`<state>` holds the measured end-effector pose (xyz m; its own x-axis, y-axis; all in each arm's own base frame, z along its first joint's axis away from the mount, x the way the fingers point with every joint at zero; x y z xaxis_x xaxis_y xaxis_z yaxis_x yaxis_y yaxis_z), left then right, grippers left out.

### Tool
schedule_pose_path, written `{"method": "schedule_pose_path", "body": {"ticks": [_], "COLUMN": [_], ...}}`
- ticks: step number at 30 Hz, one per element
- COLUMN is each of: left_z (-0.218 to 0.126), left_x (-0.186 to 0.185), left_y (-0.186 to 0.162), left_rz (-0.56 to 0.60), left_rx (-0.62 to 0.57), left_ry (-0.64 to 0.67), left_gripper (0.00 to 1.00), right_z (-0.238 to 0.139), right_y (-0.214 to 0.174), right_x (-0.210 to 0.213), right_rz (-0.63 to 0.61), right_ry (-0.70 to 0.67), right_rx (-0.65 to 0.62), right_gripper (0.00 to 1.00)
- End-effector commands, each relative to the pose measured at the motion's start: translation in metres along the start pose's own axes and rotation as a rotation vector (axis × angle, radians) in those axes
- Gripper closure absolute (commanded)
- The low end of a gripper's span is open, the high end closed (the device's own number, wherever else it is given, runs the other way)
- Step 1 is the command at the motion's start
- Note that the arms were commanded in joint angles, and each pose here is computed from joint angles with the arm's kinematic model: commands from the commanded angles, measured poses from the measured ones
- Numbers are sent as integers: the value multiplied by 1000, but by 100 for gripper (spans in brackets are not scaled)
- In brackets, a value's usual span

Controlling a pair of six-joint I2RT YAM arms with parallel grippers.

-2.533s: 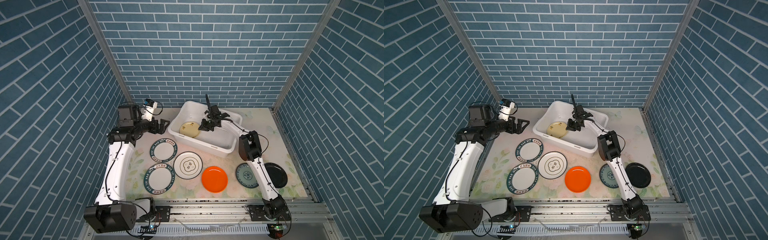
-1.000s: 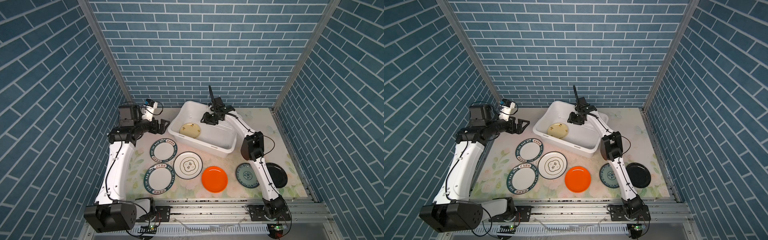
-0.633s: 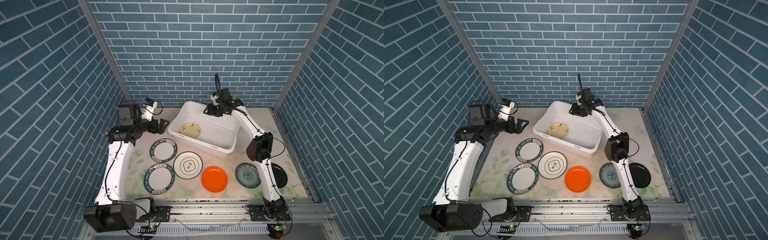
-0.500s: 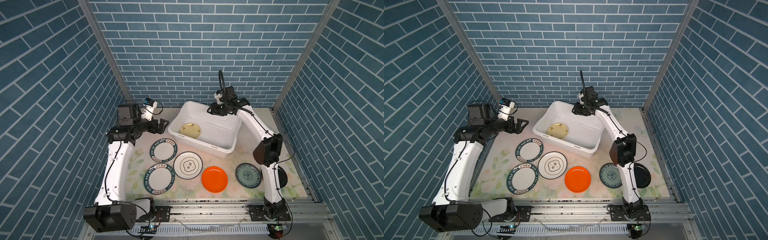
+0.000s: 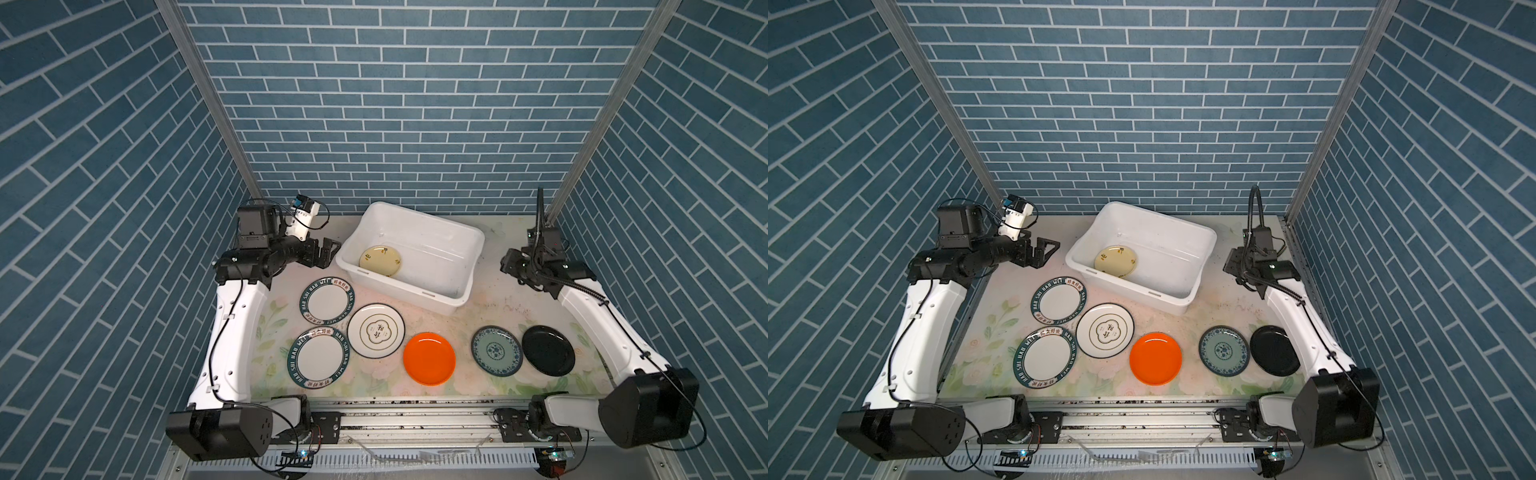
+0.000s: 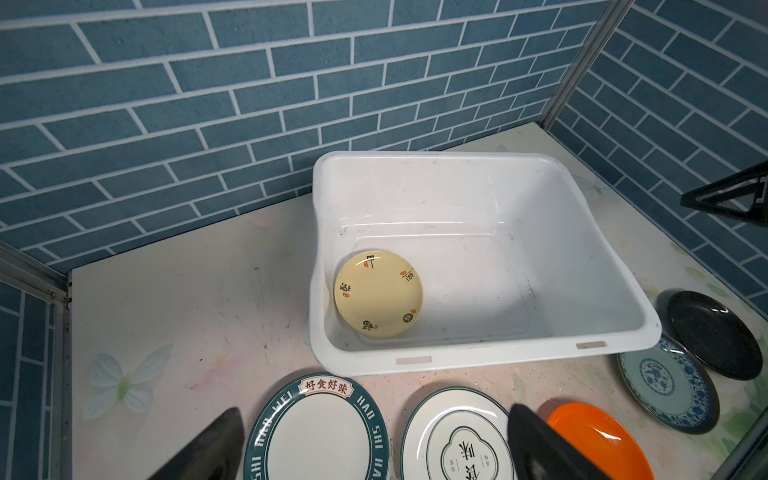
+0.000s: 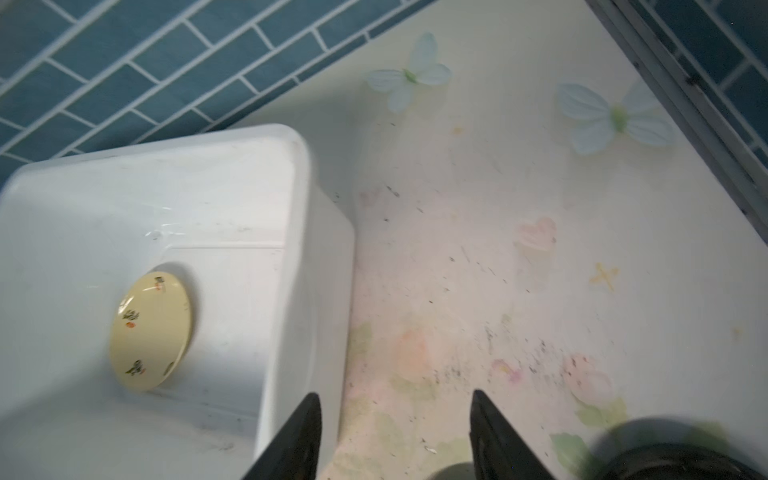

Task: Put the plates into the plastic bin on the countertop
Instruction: 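Raise the right gripper out of the bin toward the black plate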

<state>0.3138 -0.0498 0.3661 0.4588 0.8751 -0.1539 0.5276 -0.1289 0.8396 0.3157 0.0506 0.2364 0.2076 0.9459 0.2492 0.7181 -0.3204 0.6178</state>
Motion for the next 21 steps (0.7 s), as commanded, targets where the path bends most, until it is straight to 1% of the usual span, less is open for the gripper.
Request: {"method": "schedule_pose_path", "body": {"ticks": [1,3,5,6,7,10,13,14,15,17,21], "left_z": [4,8,12,14,16,22,27,27,28,29,30], "left_x": [-8,-10,-14,-15,-17,-22,-28,-30,-32,-34,-37], "left_y": [-2,-3,-4,-5,-6,-6,-5,-4,-4,-4,-7], "left_rz": [22,23,27,28,31,44,55,60,65,69,64], "left_rx": [30,43,54,60,64,81,96,96,97,101,113], "left_ry": [-41,-53,-64,-69,-74,-85,-98,-103,-104,-107,-121], "left_gripper": [0,0,1,0,1,0,0,1,1,1,1], "right_z": [-7,-8,-11,-14,-17,-19,-20,-23,-24,-27,-34], "right_y": [-17,-36,-52,-61,-69,-85,-97,-103,-107,-113,-121], "right_x": [-41,-68,-89,-100,-108,-127,-142,-149,-154,-161,-170], "right_rz": [116,168,201,233,264,349,410,446,472,521,579], "right_ry": [-141,-232,-318,-371,-398,-449,-505,-541,-564,-586,-611], "right_rx": [-56,-63,-89,-101,-112,-129,-119,-114,-110,-106,-123], "right_gripper": [37,32,30,23,18,17,15,5,1,1,1]}}
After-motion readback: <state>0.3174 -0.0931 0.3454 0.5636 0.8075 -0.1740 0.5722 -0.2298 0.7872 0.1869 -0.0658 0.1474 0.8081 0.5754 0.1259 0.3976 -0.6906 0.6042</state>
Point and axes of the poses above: each gripper's point midway between its finger pads, its own z axis out along the fingers, its own x axis along the line the jaws close on, y = z × x, the point moved 5 cm from there along -z, back along the fingers, and after that the axes turned 4 degrees about -z, right-handed, at the moved point
